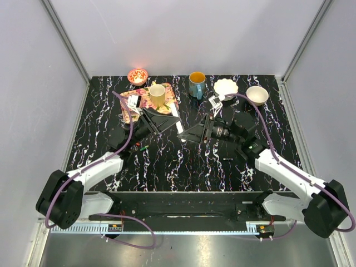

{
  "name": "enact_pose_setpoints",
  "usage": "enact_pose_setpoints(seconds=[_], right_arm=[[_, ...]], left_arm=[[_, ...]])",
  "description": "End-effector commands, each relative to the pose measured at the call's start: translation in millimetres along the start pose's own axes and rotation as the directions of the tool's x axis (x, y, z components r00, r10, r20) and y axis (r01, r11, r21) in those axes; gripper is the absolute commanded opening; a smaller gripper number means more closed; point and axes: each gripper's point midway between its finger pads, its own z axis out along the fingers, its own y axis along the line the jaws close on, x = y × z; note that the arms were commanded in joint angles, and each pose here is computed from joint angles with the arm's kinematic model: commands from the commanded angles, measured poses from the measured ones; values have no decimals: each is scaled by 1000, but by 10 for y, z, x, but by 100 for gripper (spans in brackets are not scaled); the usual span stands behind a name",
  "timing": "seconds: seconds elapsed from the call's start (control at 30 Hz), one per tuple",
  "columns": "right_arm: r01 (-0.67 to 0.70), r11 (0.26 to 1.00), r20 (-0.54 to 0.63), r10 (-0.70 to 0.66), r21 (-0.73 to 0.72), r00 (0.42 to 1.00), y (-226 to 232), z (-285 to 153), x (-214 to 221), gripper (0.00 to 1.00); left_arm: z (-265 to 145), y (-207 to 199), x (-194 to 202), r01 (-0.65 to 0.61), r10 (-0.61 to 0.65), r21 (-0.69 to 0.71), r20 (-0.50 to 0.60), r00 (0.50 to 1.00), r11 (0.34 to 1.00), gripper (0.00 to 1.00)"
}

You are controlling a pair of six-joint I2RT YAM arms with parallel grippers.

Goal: Load the batteries into the remote control
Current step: Adjust the remote control.

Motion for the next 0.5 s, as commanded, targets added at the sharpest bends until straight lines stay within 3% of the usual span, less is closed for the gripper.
enact_pose_setpoints(seconds=[0.0, 0.1, 0.23, 0.37, 0.47], right_arm=[[127, 991, -46, -125, 46, 991, 195, -149, -68, 0], [206, 950, -106, -185, 234, 977, -5, -323, -86, 0], [293, 827, -191, -227, 480, 955, -406, -604, -91, 0], [356, 693, -220, -280, 627, 934, -594, -758, -199, 0], [385, 604, -246, -303, 698, 921, -704, -837, -245, 0]], left_arm=[[9, -102, -110, -82, 82, 3, 15, 996, 997, 99], [-71, 38, -221, -134, 139, -115, 37, 990, 984, 99], [-203, 284, -243, -230, 240, -355, -18, 971, 906, 99], [-256, 416, -292, -252, 278, -516, -27, 960, 819, 99], [-219, 408, -218, -269, 299, -563, -41, 953, 782, 99]])
